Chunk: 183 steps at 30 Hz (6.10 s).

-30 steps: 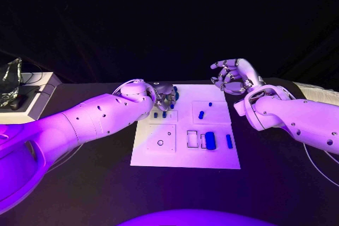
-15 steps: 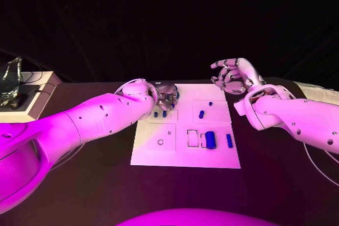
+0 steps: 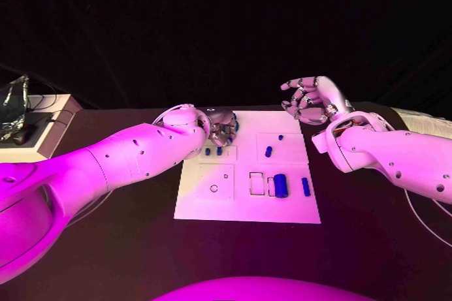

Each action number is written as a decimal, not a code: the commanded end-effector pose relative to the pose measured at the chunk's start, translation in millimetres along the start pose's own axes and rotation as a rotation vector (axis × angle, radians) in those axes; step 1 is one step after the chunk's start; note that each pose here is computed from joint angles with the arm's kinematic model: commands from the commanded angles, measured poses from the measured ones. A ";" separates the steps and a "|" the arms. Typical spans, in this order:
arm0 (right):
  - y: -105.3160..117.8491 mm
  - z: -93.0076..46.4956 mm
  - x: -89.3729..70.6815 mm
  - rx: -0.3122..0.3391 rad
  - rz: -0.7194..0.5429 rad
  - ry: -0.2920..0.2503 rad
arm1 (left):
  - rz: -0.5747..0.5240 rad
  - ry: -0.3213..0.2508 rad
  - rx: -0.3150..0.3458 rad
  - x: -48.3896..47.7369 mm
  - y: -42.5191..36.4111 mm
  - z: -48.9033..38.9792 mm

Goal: Assemble the parts on the task board

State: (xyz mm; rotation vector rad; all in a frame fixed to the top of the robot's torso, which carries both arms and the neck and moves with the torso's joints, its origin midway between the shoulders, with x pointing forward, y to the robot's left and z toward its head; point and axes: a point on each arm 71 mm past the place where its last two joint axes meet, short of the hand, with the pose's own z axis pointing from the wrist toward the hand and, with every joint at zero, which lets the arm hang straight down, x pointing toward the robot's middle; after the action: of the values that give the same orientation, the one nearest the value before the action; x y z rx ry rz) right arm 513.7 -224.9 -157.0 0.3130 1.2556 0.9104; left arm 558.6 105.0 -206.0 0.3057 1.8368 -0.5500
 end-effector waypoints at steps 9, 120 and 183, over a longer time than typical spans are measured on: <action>1.9 0.2 1.2 -0.015 0.000 0.009 | -0.013 -0.066 0.013 -3.8 0.2 0.2; -0.1 -1.0 -1.3 -0.011 -0.003 0.009 | -0.077 0.052 -0.041 0.4 28.4 -22.5; -12.3 -0.7 -2.9 0.026 -0.049 0.088 | -0.070 -0.032 -0.150 -11.5 67.1 -39.4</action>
State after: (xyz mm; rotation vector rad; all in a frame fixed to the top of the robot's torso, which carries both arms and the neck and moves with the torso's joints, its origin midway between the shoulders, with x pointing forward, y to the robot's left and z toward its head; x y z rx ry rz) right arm 517.5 -236.6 -159.6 0.3083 1.2837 0.8778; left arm 560.2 181.6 -202.1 0.1359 1.8741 -0.4678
